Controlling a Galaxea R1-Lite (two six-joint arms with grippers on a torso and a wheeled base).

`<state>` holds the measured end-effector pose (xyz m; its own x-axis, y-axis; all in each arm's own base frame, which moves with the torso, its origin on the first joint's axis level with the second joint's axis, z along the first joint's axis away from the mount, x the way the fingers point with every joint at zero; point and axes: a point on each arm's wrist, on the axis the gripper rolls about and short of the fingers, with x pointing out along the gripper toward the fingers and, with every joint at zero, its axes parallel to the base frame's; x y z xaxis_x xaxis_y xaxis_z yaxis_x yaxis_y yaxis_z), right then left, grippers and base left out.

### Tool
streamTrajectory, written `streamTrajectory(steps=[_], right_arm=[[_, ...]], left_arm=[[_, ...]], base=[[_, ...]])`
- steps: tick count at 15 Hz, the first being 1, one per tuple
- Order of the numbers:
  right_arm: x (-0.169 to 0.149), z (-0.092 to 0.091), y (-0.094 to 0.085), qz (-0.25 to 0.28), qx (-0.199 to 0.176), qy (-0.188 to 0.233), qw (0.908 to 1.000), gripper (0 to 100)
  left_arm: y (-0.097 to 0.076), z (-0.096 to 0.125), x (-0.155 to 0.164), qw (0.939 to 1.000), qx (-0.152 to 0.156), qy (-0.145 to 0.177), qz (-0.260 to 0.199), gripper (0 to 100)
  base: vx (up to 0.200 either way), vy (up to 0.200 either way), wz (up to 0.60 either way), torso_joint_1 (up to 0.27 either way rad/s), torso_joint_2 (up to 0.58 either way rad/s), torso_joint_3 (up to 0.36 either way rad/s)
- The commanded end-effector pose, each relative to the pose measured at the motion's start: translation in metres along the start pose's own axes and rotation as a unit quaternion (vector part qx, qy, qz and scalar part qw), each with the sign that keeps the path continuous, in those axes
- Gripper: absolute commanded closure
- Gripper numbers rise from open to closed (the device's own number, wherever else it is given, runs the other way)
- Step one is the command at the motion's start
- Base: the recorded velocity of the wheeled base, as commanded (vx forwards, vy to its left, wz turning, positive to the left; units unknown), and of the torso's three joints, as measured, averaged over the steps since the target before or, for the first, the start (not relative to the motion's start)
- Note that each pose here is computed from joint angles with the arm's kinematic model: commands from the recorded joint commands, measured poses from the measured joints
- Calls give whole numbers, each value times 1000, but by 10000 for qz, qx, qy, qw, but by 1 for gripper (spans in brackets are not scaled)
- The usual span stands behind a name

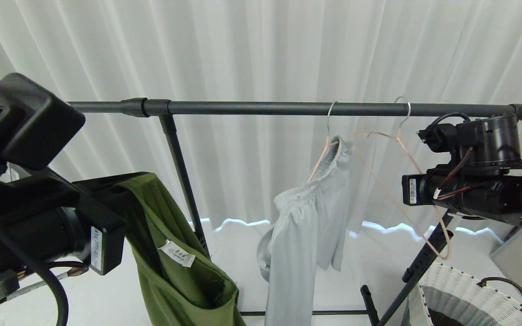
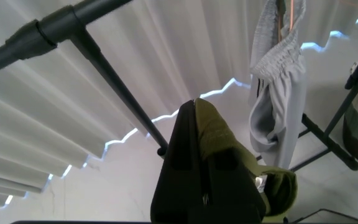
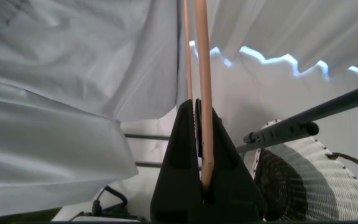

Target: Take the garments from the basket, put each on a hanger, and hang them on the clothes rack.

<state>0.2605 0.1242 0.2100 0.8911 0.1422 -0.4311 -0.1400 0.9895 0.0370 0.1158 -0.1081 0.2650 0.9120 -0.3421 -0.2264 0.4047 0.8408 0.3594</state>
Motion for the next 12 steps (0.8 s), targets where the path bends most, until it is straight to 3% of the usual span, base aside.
streamTrajectory(steps=[1,5,9,12], right_arm=[[-17,9,-3,42,46,-254,9997,100],[-31,10,-6,76,27,-378,9993,100],[-61,-7,-17,79,-289,-439,9986,100],[-83,-16,-25,90,-469,-556,9973,100]], left_arm=[[1,-3,-3,10000,1,1,1,100],[1,-4,-5,10000,-6,-12,5,100],[3,-3,-7,10000,-15,-54,32,100],[3,-3,-7,10000,-18,-59,41,100]], base=[[0,0,0,0,0,0],[0,0,0,0,0,0],[0,0,0,0,0,0],[-200,0,0,9,4,1]])
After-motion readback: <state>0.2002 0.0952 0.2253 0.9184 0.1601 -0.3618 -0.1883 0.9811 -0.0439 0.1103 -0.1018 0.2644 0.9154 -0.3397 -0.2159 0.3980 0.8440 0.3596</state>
